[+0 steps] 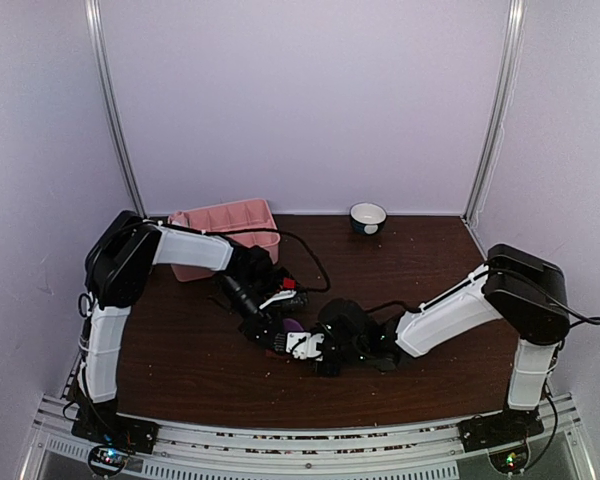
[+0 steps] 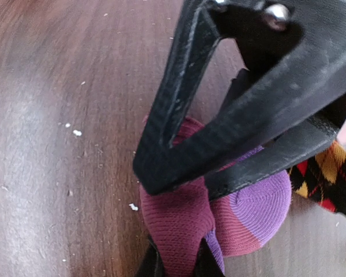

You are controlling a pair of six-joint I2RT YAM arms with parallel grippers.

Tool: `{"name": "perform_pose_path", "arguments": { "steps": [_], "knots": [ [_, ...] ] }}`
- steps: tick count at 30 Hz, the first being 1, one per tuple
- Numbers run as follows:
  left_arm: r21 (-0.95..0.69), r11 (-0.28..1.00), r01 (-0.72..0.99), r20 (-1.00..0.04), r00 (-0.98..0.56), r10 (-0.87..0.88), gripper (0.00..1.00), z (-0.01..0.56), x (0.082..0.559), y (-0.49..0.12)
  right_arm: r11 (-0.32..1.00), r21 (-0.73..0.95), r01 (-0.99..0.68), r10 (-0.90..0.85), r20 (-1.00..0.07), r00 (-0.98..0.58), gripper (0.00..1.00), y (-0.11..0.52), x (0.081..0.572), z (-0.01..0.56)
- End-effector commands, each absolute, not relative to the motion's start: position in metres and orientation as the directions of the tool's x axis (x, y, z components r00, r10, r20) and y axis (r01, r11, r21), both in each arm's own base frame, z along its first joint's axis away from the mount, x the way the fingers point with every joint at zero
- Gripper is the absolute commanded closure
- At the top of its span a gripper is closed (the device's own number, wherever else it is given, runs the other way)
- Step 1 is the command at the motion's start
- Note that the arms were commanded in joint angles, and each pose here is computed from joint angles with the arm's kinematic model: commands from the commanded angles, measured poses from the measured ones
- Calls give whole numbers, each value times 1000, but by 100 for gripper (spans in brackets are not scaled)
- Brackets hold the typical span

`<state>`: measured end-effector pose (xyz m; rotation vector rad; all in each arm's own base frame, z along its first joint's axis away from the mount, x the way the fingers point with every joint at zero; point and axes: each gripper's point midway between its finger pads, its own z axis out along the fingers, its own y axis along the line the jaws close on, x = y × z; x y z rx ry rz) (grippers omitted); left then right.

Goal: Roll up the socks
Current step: Roll the sock at the center of the board.

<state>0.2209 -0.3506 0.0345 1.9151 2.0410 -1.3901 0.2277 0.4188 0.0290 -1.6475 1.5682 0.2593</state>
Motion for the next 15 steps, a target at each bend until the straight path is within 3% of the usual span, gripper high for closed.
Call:
{"name": "perform_pose_path", "arguments": {
  "steps": [1,10,15],
  "knots": [
    [-446,-85,891,-536,-190,823,55,23,240,-332,100,-317,-943,-793,-598,117,100,404,218,0],
    [-107,-110,988,-726,-2,688,55,82,255,-320,208,-9,-978,-789,-593,-162,100,399,199,-11],
    [-77,-114,990,-753,17,657,56,90,249,-319,264,208,-942,-794,-507,-335,100,394,187,-25]
  ]
}}
